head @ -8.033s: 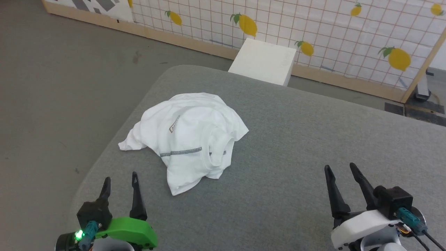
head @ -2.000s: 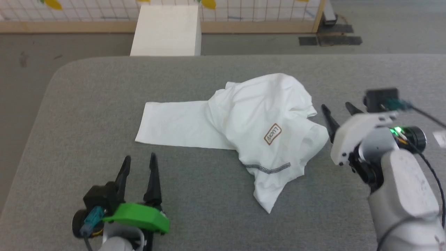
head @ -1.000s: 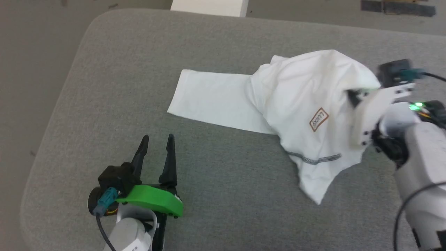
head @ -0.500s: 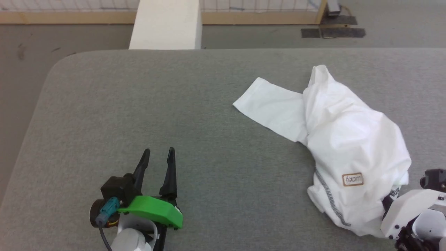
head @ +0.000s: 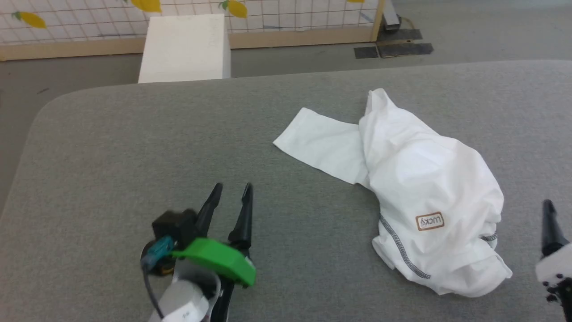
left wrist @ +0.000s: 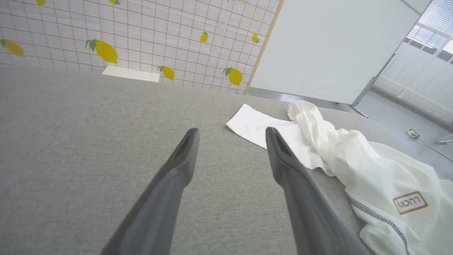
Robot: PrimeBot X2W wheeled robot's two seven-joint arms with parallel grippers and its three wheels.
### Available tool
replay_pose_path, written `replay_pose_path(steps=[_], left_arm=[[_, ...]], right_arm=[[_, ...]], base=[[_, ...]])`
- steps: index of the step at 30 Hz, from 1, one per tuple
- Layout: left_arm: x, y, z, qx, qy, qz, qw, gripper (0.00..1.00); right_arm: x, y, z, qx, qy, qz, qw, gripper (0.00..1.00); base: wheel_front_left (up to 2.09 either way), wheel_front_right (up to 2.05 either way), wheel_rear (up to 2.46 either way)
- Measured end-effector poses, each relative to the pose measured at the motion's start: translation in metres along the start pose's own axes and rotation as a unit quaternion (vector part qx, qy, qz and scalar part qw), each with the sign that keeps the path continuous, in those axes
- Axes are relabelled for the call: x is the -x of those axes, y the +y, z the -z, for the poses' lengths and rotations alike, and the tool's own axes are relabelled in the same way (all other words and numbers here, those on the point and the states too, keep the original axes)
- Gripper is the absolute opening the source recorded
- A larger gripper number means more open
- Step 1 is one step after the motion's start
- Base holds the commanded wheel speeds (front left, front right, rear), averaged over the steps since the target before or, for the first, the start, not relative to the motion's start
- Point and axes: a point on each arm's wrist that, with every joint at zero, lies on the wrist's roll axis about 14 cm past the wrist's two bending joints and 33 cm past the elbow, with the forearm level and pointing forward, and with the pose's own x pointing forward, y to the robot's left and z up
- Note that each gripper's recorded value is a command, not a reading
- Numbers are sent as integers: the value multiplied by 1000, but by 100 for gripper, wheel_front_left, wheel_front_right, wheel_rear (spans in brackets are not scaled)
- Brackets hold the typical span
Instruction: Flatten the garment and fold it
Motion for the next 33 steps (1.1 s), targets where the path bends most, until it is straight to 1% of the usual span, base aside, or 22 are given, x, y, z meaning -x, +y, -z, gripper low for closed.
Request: replay_pose_path(steps=[3,6,9,11,15,17,18,21,24,26,27,28,29,30,32,33], left_arm=[[-16,-26,-1,7,15,41,999,100],[-30,-56,8,16,58,89,994,100],[-44,-89,19,0,111,147,983,100],[-51,-110,29,-12,155,182,971,100],[-45,-149,71,-51,283,250,925,100],[-33,-165,93,-67,335,282,897,100],[-27,-170,103,-74,358,291,884,100],[-11,-175,134,-95,415,304,853,100],[-1,-173,158,-106,454,304,831,100],[0,-172,167,-110,465,307,823,100],[-2,-175,168,-106,460,312,824,10],[-6,-178,168,-99,452,316,828,0],[-6,-179,169,-94,453,319,827,0],[-7,-181,169,-82,449,321,830,0],[-15,-183,162,-52,434,317,842,0],[-22,-184,154,-33,417,312,853,0]], right_arm=[[0,11,-5,2,-7,-16,1000,100],[0,16,-12,3,-18,-23,1000,100],[-2,22,-16,8,-22,-30,999,100],[-3,27,-15,6,-20,-37,999,100],[-2,21,-13,2,-17,-30,999,100],[-1,11,-10,-1,-15,-16,1000,100],[0,7,-8,0,-13,-9,1000,100],[4,-9,-1,-6,-9,13,1000,100],[6,-23,5,-7,-4,34,999,100],[7,-29,8,-6,0,44,999,100],[8,-32,10,-5,1,49,999,100],[8,-35,11,-5,2,54,999,100],[8,-37,13,-5,4,57,998,100],[8,-39,14,-4,6,61,998,100],[7,-39,17,-3,9,62,998,100],[6,-38,18,-3,11,60,998,100]], base=[[0,0,0],[0,0,0],[0,0,0],[0,0,0],[0,0,0],[0,0,0],[0,0,0],[0,0,0],[0,0,0],[0,0,0],[0,0,0],[0,0,0],[0,0,0],[0,0,0],[0,0,0],[0,0,0]])
